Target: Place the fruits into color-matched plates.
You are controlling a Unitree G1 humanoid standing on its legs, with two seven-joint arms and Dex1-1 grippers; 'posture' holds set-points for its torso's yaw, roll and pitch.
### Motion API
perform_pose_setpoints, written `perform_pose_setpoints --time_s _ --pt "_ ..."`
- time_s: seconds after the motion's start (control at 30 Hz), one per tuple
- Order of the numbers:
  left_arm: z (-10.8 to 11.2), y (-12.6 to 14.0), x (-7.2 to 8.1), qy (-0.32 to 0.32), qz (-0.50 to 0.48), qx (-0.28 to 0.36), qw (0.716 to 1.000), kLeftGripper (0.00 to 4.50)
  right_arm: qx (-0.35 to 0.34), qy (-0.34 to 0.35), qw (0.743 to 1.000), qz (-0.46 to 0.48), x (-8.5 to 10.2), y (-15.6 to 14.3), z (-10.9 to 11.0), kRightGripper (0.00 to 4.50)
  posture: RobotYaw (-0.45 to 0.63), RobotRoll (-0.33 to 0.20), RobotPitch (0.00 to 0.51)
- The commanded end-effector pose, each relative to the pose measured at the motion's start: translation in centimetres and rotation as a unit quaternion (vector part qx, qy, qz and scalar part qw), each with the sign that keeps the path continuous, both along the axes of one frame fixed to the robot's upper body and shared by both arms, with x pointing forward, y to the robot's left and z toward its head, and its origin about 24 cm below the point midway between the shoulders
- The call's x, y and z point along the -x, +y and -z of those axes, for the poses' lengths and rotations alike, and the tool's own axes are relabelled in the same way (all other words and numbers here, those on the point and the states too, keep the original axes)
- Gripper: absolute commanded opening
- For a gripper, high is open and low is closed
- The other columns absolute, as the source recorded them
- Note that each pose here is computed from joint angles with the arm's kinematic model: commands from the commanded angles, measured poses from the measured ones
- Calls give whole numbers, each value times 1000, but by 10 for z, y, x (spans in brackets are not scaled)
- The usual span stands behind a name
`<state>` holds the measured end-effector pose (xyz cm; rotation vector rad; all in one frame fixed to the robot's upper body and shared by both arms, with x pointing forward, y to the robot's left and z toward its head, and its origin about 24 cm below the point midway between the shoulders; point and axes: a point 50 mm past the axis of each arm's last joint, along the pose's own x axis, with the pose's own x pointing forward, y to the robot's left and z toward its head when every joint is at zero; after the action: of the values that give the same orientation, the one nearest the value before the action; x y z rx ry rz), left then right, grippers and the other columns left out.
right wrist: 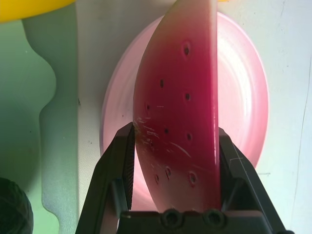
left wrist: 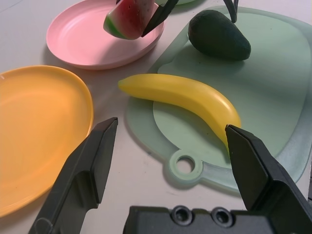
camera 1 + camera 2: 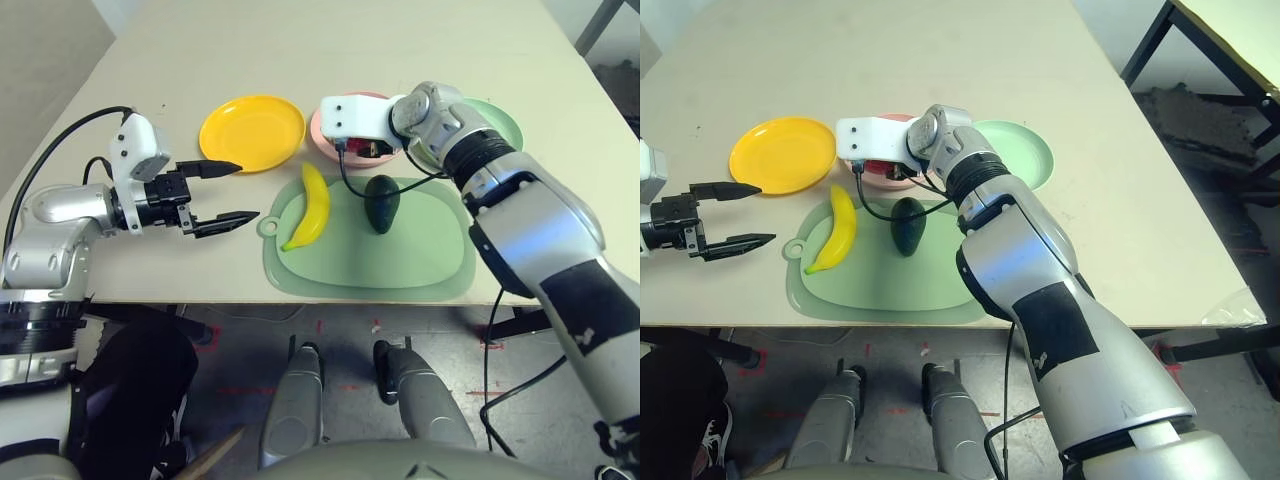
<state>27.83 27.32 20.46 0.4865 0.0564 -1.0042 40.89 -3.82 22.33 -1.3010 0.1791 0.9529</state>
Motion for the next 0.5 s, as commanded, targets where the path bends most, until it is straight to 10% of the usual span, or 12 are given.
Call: perform_pose_setpoints --time_s 0.03,0.5 --pt "0 1 2 3 0 -8 1000 4500 -10 1 1000 -1 1 4 -3 2150 91 0 264" --pt "3 -2 3 12 6 -11 1000 4500 -13 -4 1000 12 -1 1 0 2150 94 0 293"
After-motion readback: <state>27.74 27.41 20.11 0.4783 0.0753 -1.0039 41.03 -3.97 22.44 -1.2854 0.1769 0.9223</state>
